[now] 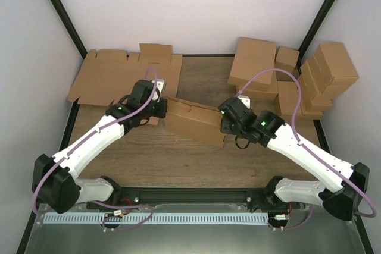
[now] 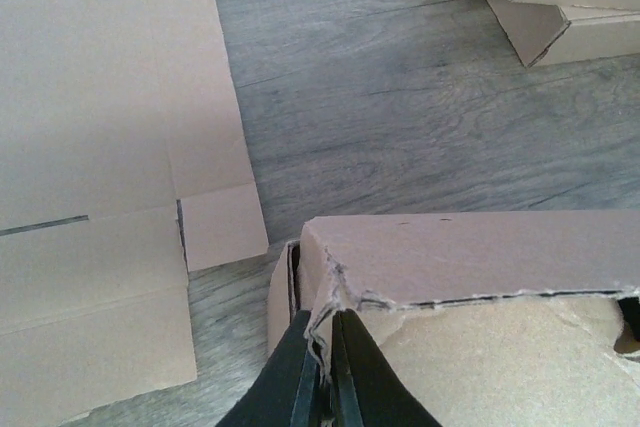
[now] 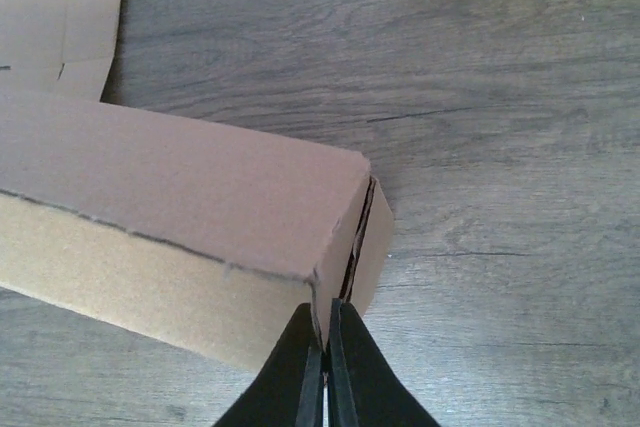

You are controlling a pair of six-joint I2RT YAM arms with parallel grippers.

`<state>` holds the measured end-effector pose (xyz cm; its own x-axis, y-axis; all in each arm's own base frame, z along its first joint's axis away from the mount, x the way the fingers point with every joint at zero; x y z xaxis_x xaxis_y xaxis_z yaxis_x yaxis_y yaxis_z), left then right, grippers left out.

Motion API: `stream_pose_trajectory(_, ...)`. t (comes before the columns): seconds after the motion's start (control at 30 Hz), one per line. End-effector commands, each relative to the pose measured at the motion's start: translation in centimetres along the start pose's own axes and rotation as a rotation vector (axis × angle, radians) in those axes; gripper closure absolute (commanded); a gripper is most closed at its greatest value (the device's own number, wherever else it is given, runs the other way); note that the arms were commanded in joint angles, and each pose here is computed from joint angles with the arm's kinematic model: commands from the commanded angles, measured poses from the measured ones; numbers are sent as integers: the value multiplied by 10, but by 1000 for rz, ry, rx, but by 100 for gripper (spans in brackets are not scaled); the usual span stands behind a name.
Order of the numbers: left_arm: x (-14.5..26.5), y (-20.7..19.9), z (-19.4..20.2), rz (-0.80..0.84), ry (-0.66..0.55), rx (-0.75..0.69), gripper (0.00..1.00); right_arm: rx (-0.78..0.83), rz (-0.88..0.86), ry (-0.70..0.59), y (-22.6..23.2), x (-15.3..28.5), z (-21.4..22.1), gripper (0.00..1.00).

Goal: Fold the paper box

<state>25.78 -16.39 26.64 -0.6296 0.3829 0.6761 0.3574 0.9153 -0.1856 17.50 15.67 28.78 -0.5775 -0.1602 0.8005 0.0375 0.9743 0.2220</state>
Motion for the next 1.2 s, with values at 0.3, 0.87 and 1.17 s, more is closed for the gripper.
stream_pose_trajectory(0.3, -12, 6, 58, -5, 251, -39, 96, 36, 68, 154, -8, -28, 38, 99)
stream_pose_trajectory(0.87, 0, 13, 40, -107, 282, -27, 96, 63, 51, 98, -8, -18, 30, 99)
stream_pose_trajectory(1.17, 3, 17, 39, -183, 291, -26, 96, 67, 47, 96, -7, -19, 30, 99)
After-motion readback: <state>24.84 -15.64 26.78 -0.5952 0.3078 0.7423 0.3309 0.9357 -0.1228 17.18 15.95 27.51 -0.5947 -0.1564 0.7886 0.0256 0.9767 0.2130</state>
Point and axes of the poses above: each gripper's point midway between its finger pads, its own x axis back along the fingers, its own y axis along the line the jaws close on, z = x × y, the point moved 10 cm from there along x, back along the fingers
